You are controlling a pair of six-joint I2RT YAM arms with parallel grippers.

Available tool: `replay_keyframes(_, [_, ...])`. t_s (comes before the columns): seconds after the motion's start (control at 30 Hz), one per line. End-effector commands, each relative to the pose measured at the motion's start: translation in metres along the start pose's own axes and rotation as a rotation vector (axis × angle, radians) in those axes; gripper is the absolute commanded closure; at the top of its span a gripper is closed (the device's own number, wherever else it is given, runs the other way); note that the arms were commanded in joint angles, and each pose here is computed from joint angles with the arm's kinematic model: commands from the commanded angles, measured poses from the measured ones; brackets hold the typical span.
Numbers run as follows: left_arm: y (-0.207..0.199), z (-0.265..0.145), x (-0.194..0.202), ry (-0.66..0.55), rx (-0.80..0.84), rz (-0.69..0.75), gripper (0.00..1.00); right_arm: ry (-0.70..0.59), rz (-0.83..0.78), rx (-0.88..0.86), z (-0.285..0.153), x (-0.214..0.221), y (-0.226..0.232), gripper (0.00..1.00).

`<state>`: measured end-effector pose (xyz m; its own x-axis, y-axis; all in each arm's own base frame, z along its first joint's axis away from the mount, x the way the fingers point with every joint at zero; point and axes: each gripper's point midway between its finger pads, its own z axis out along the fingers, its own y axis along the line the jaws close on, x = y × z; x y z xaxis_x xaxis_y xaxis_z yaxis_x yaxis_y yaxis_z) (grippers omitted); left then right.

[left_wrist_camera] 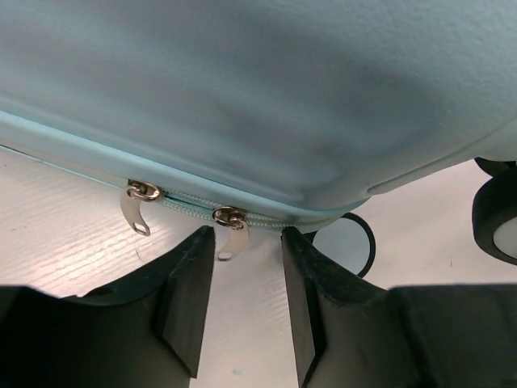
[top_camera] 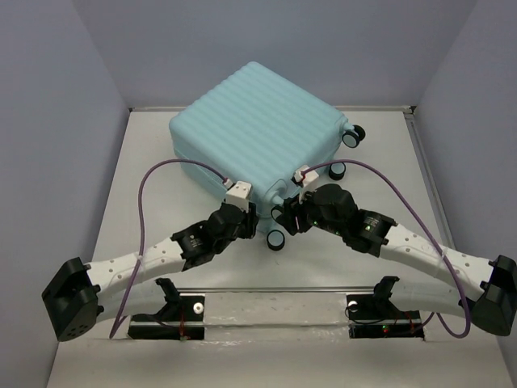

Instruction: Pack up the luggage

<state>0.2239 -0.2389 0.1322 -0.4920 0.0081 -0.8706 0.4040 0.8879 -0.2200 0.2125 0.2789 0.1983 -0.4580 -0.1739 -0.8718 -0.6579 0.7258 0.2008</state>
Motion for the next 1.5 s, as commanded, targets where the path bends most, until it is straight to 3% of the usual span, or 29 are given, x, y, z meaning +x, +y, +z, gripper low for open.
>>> replay_keyframes(0.0, [-0.003,0.012,-0.023,-0.047,-0.045,0.046,0.54,0.046,0.006,0.029,-0.010,0.012,-0.008,0.93])
replay_keyframes(0.17, [0.006,0.017,-0.021,-0.044,-0.106,0.053,0.66,0.042,0.006,0.015,-0.012,0.011,-0.006,0.93])
replay_keyframes(0.3, [0.016,0.019,-0.024,-0.051,-0.174,0.050,0.94,0.042,0.013,0.014,-0.014,0.015,-0.007,0.93])
replay_keyframes(0.47, [0.061,0.011,-0.015,-0.029,-0.404,0.021,0.94,0.062,0.023,0.021,-0.019,0.030,-0.011,0.93])
replay_keyframes(0.6, [0.087,0.010,-0.015,-0.040,-0.440,-0.098,0.94,0.097,0.030,0.073,-0.023,0.045,-0.022,0.93])
replay_keyframes(0.7, [0.127,0.002,-0.018,-0.065,-0.539,-0.219,0.94,0.107,0.047,0.110,-0.028,0.050,-0.029,0.93])
replay_keyframes(0.8, [0.139,-0.012,-0.033,-0.152,-0.514,-0.324,0.94,0.101,0.050,0.105,-0.030,0.048,-0.028,0.93])
replay_keyframes(0.9, [0.126,-0.020,-0.058,-0.242,-0.421,-0.378,0.93,0.124,0.039,0.036,-0.027,0.048,-0.015,0.93])
replay_keyframes(0.93, [0.118,-0.024,-0.063,-0.254,-0.372,-0.390,0.71,0.118,0.040,0.001,-0.023,0.045,-0.008,0.93])
replay_keyframes(1.0, [0.107,-0.046,-0.088,-0.334,-0.298,-0.423,0.46,0.146,0.034,-0.114,-0.013,0.051,0.015,0.93])
replay_keyframes(1.03, [0.098,-0.066,-0.114,-0.413,-0.239,-0.448,0.24,0.130,0.014,-0.160,-0.010,0.048,0.031,0.93])
replay_keyframes(1.07, [0.097,-0.075,-0.117,-0.416,-0.229,-0.447,0.11,0.151,-0.001,-0.153,-0.002,0.054,0.035,0.93])
replay_keyframes(1.1, [0.089,-0.094,-0.133,-0.460,-0.175,-0.448,0.01,0.147,-0.027,-0.172,0.002,0.050,0.049,0.93])
replay_keyframes(1.17, [0.082,-0.110,-0.146,-0.488,-0.129,-0.450,0.01,0.121,-0.049,-0.152,0.005,0.040,0.054,0.93])
replay_keyframes(1.2, [0.074,-0.116,-0.150,-0.485,-0.088,-0.444,0.01,0.106,-0.053,-0.152,0.005,0.033,0.058,0.91])
replay_keyframes(1.23, [0.071,-0.128,-0.158,-0.502,-0.065,-0.442,0.01,0.057,-0.052,-0.138,0.001,0.016,0.060,0.72])
replay_keyframes(1.27, [0.067,-0.134,-0.161,-0.506,-0.043,-0.438,0.01,0.048,-0.051,-0.141,0.000,0.011,0.061,0.72])
replay_keyframes(1.3, [0.062,-0.138,-0.164,-0.508,-0.016,-0.429,0.01,0.003,-0.037,-0.113,-0.006,-0.002,0.057,0.46])
replay_keyframes(1.33, [0.053,-0.148,-0.169,-0.518,0.039,-0.410,0.01,-0.019,-0.032,-0.097,-0.014,-0.013,0.055,0.33])
replay_keyframes(1.37, [0.050,-0.153,-0.171,-0.523,0.061,-0.405,0.01,-0.051,-0.027,-0.060,-0.021,-0.024,0.048,0.01])
replay_keyframes(1.47, [0.037,-0.172,-0.179,-0.544,0.139,-0.372,0.01,-0.138,-0.010,-0.021,-0.057,-0.057,0.038,0.00])
